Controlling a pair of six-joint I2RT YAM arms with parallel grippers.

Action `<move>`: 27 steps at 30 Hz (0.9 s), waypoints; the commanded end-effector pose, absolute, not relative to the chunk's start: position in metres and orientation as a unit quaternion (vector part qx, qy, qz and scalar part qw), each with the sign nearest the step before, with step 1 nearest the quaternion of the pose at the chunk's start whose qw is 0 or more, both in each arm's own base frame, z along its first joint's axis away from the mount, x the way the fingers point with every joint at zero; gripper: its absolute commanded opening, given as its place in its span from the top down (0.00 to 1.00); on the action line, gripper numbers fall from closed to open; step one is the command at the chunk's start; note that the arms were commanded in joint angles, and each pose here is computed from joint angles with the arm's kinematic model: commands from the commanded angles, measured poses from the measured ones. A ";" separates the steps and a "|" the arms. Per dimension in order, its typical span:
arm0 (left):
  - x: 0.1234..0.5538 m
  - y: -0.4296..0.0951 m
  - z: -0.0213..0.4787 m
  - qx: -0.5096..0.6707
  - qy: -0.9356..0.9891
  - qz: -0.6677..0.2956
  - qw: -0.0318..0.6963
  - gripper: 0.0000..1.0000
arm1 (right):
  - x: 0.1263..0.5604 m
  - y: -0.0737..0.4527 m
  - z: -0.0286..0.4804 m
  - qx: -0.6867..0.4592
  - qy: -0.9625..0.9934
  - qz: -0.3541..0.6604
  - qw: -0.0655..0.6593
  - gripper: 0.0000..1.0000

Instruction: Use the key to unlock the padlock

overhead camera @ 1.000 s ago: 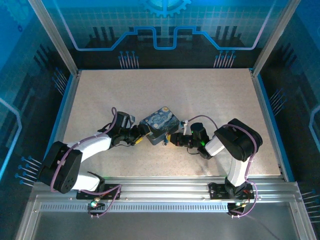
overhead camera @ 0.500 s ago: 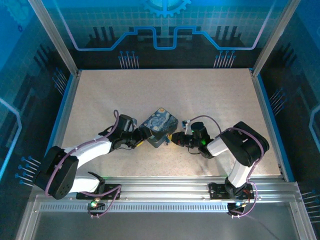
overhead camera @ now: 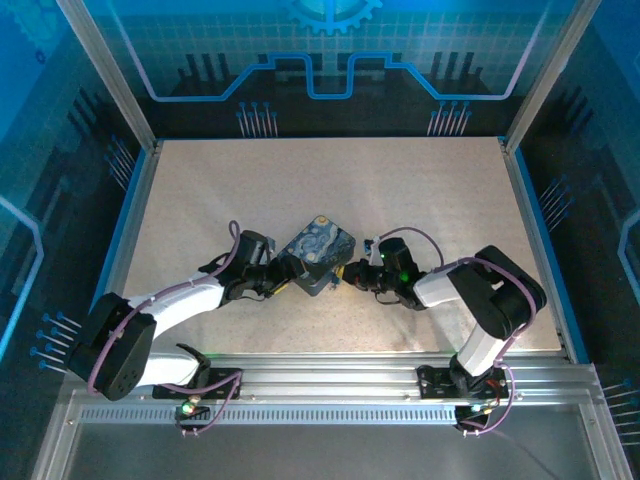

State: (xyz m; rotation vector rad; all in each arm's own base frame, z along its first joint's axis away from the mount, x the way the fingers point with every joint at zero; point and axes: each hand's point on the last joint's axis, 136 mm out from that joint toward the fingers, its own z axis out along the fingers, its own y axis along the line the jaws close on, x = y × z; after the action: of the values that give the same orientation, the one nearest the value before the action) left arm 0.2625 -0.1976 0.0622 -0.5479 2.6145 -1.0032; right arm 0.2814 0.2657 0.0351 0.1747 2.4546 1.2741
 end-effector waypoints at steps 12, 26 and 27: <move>0.216 -0.183 0.015 -0.207 0.933 -0.287 0.073 0.32 | 0.298 0.258 0.044 0.120 0.875 0.436 0.171 0.97; 0.212 -0.185 0.009 -0.206 0.932 -0.288 0.071 0.32 | 0.305 0.257 0.054 0.147 0.872 0.436 0.168 0.97; 0.212 -0.185 0.009 -0.206 0.933 -0.287 0.070 0.32 | 0.305 0.257 0.054 0.147 0.872 0.435 0.167 0.97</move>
State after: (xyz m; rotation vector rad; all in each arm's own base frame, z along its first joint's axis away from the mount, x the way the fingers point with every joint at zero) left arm 0.2572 -0.2068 0.0605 -0.5229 2.5797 -1.0544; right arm 0.2937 0.2578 0.0399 0.3958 2.5222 1.2358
